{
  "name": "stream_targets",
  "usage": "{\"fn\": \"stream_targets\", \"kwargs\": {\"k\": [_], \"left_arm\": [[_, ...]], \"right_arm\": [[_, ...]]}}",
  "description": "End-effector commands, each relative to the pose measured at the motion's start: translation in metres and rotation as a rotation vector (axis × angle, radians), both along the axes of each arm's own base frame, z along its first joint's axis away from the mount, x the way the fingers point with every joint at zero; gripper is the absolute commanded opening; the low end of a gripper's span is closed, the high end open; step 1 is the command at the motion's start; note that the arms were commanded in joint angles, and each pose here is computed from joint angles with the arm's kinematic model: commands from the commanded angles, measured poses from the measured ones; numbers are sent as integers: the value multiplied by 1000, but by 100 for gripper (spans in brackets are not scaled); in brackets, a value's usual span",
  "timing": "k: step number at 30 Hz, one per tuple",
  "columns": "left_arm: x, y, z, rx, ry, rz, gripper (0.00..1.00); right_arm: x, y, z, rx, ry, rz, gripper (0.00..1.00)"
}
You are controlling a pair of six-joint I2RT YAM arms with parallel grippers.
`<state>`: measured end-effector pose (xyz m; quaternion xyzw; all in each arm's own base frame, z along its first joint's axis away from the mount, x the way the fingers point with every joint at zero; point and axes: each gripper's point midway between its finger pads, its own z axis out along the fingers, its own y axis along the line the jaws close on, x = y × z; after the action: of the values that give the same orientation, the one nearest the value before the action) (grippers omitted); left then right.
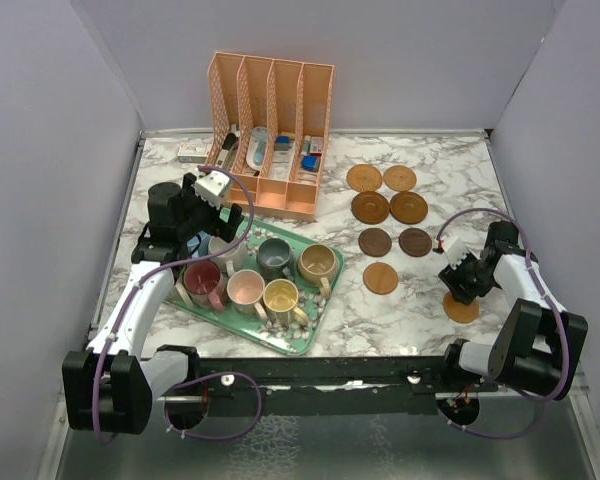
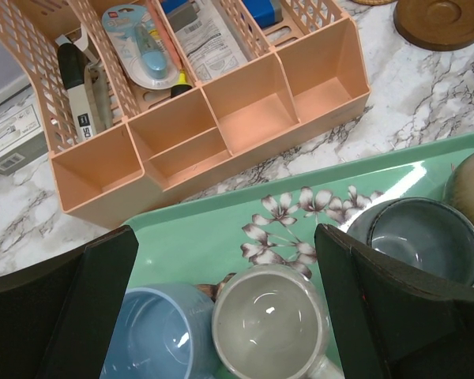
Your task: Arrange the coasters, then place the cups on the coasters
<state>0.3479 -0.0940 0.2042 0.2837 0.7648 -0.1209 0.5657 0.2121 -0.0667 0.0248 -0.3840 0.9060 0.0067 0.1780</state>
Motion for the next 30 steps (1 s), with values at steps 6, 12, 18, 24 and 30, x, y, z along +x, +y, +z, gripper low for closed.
{"fn": "stream_targets", "kwargs": {"k": [6,12,18,24,30], "left_arm": [[-6,-7,-1,0,-8,-43,99],[-5,-7,-3,-1,-2,-44,99],[-5,-7,-5,-1,5,-43,99],[-5,-7,-5,-2,5,-45,99],[-5,-7,-5,1,5,-42,99]], "right_arm": [[18,35,3,199,-60,20,54],[20,45,-2,214,-64,24,53],[31,57,3,236,-99,26,52],[46,73,0,227,-92,25,51],[60,84,2,223,-96,25,48]]}}
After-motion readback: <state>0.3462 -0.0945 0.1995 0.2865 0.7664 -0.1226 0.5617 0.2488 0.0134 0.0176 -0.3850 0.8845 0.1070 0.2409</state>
